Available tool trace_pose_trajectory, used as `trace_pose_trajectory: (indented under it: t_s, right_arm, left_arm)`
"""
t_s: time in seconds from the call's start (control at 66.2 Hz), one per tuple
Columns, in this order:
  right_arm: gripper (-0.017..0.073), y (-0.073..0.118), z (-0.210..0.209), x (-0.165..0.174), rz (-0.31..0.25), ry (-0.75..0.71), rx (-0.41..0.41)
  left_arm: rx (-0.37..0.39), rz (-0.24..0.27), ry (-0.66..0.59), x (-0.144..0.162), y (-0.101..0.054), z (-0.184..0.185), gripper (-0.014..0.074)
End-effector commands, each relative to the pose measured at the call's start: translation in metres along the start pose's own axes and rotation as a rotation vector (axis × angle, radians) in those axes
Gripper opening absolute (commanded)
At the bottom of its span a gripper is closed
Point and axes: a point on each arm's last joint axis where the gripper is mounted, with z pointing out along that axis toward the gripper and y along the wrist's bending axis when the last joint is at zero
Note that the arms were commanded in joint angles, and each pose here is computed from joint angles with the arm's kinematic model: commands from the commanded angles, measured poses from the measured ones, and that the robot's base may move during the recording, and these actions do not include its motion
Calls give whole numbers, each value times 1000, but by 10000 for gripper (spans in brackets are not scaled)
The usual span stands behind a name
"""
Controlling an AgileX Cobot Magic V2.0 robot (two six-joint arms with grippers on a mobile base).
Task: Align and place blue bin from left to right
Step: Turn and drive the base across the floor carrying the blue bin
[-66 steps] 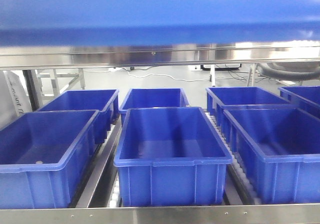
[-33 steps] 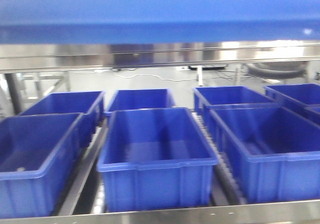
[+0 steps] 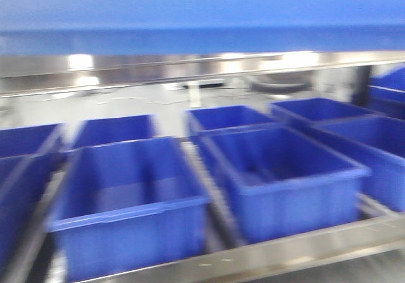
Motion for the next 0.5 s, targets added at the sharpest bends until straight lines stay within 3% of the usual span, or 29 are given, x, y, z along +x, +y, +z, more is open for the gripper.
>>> trace_pose_trajectory:
  t_s: [0.0, 0.484]
  right_arm:
    - [-69, 5, -6, -9, -5, -90, -73]
    - [-69, 5, -6, -9, -5, -90, -73]
  left_arm:
    - [86, -2, -81, -7, -7, -6, -111]
    - [86, -2, -81, -7, -7, -6, -111]
